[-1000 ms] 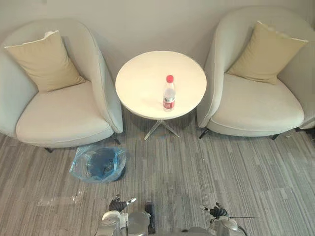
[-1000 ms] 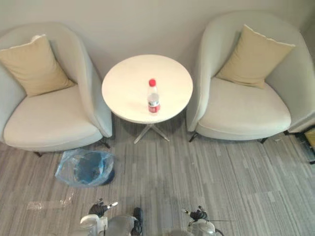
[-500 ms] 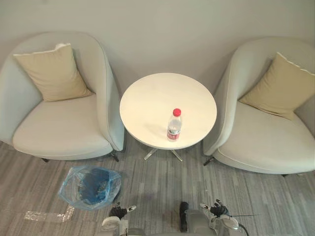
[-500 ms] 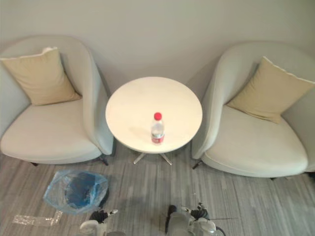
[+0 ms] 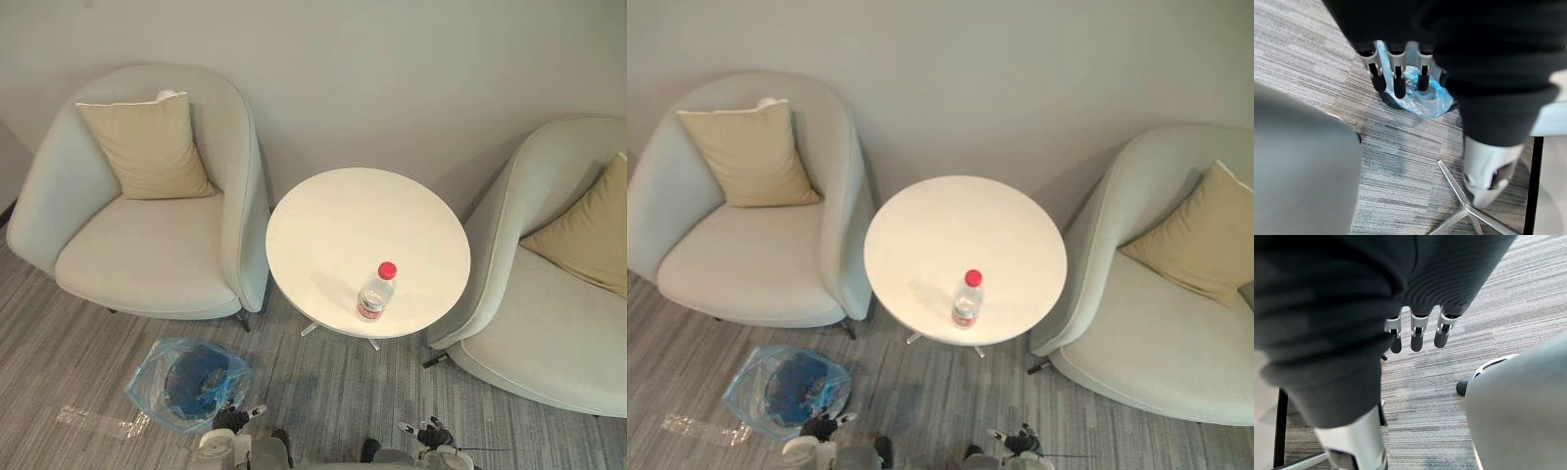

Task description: Gather rubbish on tea table into small bin, then transfer packed bag to large trash can.

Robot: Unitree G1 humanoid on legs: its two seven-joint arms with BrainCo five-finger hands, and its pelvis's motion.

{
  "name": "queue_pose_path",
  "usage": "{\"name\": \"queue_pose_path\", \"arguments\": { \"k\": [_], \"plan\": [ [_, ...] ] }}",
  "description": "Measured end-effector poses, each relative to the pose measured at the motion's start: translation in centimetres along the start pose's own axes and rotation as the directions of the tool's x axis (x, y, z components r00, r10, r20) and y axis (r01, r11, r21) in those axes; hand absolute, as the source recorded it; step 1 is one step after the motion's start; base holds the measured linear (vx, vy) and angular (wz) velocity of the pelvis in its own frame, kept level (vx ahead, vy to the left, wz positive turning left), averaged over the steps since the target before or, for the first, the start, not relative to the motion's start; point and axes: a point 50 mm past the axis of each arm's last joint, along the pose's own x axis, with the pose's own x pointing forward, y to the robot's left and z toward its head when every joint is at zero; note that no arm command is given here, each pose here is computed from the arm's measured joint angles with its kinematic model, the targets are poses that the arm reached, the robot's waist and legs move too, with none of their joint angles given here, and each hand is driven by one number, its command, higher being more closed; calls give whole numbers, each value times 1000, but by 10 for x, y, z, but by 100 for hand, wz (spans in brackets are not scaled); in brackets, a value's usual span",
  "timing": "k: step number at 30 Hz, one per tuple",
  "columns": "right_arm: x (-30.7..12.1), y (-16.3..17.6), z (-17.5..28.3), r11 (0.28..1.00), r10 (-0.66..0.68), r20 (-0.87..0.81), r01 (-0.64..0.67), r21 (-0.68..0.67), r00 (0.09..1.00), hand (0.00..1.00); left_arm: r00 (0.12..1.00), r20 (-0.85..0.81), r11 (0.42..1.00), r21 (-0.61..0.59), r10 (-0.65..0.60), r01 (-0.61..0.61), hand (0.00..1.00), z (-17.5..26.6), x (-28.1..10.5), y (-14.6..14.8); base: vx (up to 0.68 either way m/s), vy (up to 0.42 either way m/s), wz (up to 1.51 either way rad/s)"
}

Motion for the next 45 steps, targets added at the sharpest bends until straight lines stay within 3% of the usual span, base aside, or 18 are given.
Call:
{"name": "queue_pose_path", "arguments": {
  "k": [3,9,13,19,34,45],
  "plan": [
    [0,2,2,1000,8,9,-8,-10,1000,0,1000,0,999,42,-10,10,0,-1,0,-1,58,35,-6],
    [-4,-2,45,998,6,219,9,-68,976,0,1000,7,996,84,-20,20,0,1,0,-2,-4,-35,-10],
    [-20,-13,85,995,-1,430,44,-89,903,0,1000,3,992,122,-28,28,0,-2,0,-3,-21,-6,-14],
    [-44,-6,117,983,56,607,62,-172,793,0,1000,10,988,152,-28,26,0,-3,-1,-1,-41,17,-15],
    [-71,29,149,946,242,734,16,-325,634,0,997,47,978,202,-59,49,0,0,-2,-5,-31,1,8],
    [-72,41,159,964,226,753,-29,-266,617,0,994,65,978,199,-83,69,0,3,-3,-8,7,-6,10]
  ]
}}
